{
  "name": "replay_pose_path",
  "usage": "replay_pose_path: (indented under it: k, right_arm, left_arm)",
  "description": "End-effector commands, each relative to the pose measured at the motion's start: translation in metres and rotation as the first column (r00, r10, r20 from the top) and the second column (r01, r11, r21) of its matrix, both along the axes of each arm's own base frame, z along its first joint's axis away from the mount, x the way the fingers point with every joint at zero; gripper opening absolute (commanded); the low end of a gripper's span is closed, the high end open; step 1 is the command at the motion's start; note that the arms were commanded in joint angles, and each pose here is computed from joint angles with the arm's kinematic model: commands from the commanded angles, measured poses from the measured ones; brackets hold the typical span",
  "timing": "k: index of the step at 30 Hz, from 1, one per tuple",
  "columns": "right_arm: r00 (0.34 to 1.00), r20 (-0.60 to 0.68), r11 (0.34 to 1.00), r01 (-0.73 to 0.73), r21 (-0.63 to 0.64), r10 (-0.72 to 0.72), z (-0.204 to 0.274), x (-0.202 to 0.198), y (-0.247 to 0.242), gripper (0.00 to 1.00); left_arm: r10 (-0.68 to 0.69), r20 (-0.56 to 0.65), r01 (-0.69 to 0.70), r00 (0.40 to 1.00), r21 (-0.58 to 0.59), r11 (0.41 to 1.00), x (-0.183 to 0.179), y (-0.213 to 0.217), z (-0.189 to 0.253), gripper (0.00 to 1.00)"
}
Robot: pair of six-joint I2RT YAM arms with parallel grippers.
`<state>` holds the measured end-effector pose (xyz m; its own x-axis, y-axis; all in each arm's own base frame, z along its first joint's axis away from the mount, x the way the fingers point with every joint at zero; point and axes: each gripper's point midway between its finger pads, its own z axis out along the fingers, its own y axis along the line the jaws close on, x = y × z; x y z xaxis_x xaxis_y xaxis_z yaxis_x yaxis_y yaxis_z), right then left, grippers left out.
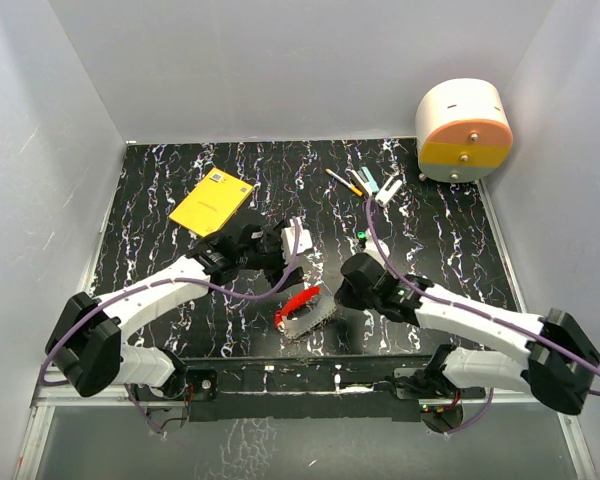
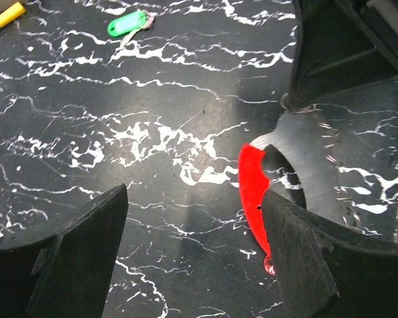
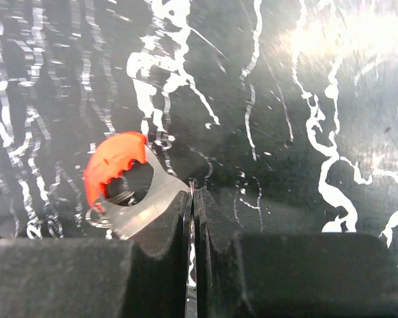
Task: Put the keys on the keyring
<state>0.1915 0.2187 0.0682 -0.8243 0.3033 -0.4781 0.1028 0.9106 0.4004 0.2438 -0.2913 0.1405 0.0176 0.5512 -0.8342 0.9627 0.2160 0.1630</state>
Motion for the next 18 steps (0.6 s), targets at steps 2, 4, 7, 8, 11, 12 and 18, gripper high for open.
replay_pose_path:
  k: [2, 4, 7, 8, 11, 12, 18]
  right_arm:
    - [0.939, 0.303, 0.983, -0.182, 0.031, 0.164, 0.065, 0.019, 0.013, 0.08]
    - [0.904, 0.370, 0.967, -0.251, 0.052, 0.215, 0.084, 0.015, 0.017, 0.08]
    - [0.835, 0.456, 0.921, -0.382, 0.076, 0.309, 0.107, 0.004, 0.029, 0.08]
    - [0.808, 0.478, 0.898, -0.433, 0.082, 0.346, 0.114, -0.001, 0.035, 0.08]
    - [0.757, 0.509, 0.851, -0.518, 0.087, 0.409, 0.127, -0.013, 0.048, 0.08]
    - [0.744, 0.516, 0.839, -0.537, 0.085, 0.424, 0.131, -0.015, 0.052, 0.08]
    - [0.709, 0.516, 0.806, -0.589, 0.059, 0.480, 0.137, -0.025, 0.070, 0.08]
  left_arm:
    - [-0.164, 0.044, 0.169, 0.985, -0.151, 0.974, -0.025, -0.017, 0.043, 0.81]
    - [-0.202, 0.063, 0.210, 0.977, -0.184, 0.960, -0.030, -0.022, 0.051, 0.82]
    - [-0.268, 0.069, 0.277, 0.961, -0.227, 0.934, -0.040, -0.028, 0.059, 0.83]
    - [-0.286, 0.067, 0.293, 0.956, -0.240, 0.925, -0.043, -0.030, 0.060, 0.84]
    - [-0.349, 0.057, 0.351, 0.935, -0.278, 0.894, -0.056, -0.033, 0.064, 0.84]
    - [-0.372, 0.052, 0.371, 0.927, -0.288, 0.883, -0.062, -0.033, 0.064, 0.84]
    - [-0.422, 0.044, 0.416, 0.906, -0.282, 0.864, -0.072, -0.030, 0.058, 0.85]
